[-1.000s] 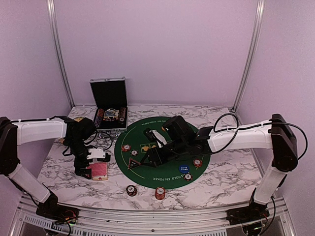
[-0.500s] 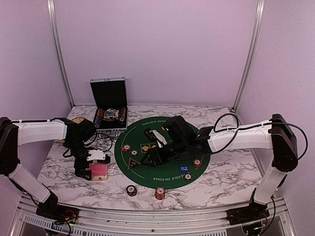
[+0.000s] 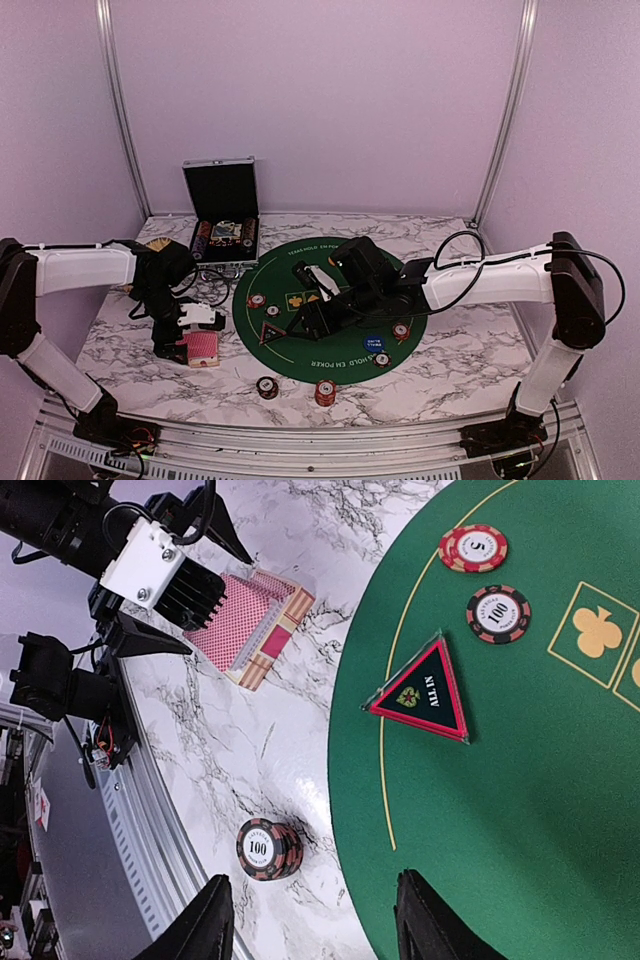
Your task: Distribute texas hold em gaming equipment
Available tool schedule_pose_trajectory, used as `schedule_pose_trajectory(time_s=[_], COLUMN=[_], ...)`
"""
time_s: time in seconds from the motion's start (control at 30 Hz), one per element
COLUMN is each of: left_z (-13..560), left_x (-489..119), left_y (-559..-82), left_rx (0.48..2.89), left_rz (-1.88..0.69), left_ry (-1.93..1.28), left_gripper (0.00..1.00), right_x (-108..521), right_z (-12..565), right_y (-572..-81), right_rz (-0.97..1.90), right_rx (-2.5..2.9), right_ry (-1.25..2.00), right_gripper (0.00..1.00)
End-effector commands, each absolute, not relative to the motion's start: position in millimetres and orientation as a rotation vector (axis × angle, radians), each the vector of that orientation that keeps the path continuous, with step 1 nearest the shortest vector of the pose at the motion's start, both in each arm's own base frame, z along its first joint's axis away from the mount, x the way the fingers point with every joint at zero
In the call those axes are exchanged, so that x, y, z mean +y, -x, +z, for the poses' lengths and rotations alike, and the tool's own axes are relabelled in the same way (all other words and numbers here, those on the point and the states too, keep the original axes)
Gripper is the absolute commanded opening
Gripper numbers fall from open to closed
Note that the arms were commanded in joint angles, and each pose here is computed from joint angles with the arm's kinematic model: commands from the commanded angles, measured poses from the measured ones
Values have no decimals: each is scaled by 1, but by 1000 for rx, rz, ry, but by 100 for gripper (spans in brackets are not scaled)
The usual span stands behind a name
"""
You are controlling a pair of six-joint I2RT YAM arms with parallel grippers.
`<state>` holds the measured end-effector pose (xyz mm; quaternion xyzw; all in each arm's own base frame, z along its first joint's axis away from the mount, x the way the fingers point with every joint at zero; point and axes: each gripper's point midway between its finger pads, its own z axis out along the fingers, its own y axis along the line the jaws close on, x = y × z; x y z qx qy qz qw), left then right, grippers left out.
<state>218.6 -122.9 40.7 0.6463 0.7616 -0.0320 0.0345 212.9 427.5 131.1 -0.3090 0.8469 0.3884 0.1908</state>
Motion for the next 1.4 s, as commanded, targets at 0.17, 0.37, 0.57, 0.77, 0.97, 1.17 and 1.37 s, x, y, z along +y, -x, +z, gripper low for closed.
schedule_pose_trajectory(time_s=[0.17, 0.37, 0.57, 0.77, 0.97, 1.17, 1.37], left_z=[28, 29, 24, 21, 21, 21, 15], left_x=[-115, -116, -115, -114, -114, -115, -113], left_y=[-206, -212, -216, -216, -215, -213, -214], left_rx=[2344, 2341, 2347, 2342, 2331, 2318, 2317], left_rz=[-105, -106, -103, -106, -114, -122, -107], left_ry=[-2056, -2038, -2026, -2037, -2046, -2054, -2070], left_gripper=[99, 99, 99, 99, 99, 99, 99], right_x=[425, 426, 425, 424, 424, 423, 422], right_z=[147, 148, 149, 149, 149, 149, 150], right_y=[-218, -218, -218, -218, -220, -221, -222], right_rz=[1100, 1102, 1101, 1096, 1098, 1104, 1106], right_rx=[2342, 2341, 2342, 2344, 2345, 2348, 2346], right_ry=[841, 839, 840, 836, 831, 827, 824], right_gripper=[54, 53, 52, 51, 50, 49, 48])
